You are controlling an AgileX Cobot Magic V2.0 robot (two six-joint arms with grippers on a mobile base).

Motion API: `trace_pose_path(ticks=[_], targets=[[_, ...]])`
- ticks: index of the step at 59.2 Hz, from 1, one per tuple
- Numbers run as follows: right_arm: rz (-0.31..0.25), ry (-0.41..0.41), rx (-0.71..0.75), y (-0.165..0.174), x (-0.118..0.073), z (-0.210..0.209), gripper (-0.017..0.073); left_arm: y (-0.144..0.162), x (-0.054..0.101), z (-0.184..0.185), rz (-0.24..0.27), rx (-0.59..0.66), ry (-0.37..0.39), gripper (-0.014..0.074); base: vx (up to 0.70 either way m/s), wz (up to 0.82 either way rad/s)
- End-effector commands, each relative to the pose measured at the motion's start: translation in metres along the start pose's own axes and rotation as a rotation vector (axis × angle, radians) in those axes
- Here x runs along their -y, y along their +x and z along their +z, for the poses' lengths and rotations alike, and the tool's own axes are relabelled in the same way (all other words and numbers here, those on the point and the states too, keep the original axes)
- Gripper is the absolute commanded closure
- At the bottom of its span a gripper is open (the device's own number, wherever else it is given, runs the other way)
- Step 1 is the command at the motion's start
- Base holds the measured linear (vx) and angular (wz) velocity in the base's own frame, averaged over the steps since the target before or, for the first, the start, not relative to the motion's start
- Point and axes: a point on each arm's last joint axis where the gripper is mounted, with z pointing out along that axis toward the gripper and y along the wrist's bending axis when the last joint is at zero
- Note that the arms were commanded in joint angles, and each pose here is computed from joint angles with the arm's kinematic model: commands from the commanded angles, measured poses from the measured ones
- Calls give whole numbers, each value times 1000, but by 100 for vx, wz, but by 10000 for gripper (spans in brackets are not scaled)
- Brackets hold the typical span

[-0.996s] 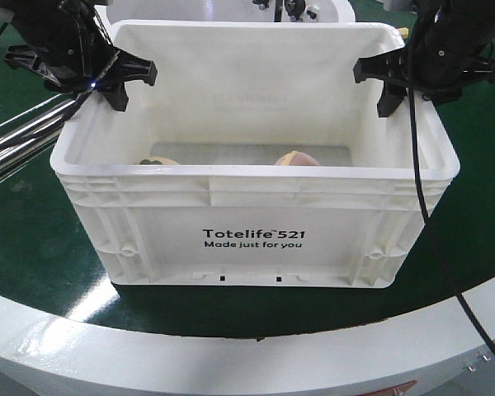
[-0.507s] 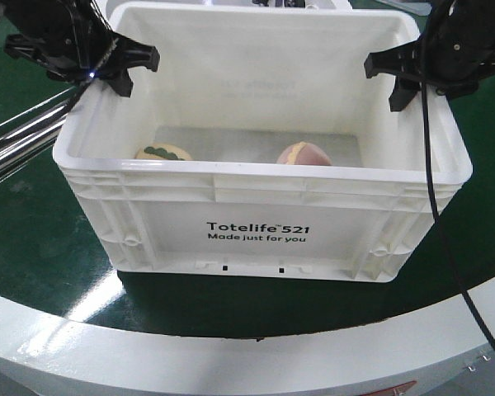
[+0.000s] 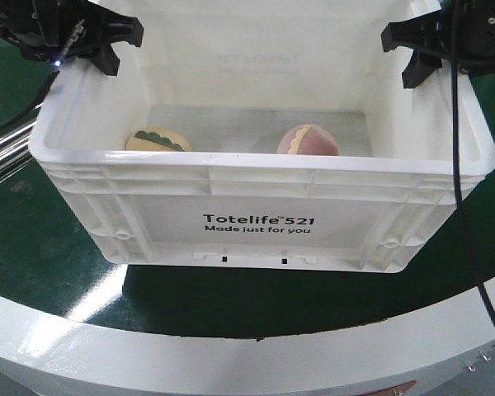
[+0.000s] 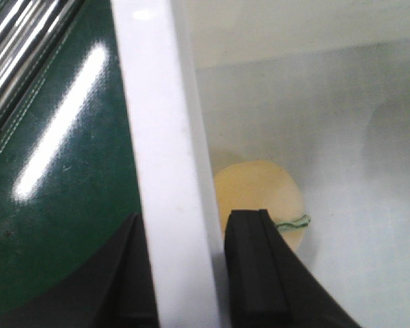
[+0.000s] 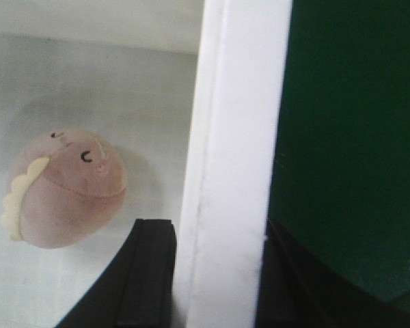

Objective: Place moving items into box and shelve
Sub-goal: 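Lift the tote off the conveyor with both grippers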

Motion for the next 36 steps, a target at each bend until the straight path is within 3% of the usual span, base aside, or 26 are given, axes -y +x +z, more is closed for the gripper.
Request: trace_pose_path(ticks=[1,22,36], targets=[[-32,1,225,-4,3,-52,564,-7,-8,-49,23,205,-36,597,0,0],[-34,-18,337,6,3,-90,564,1,-11,-96,22,341,-25,594,0,0],[-35,-25,406,11,3,-108,564,4,-12,-108,23,373,-30,594,0,0]])
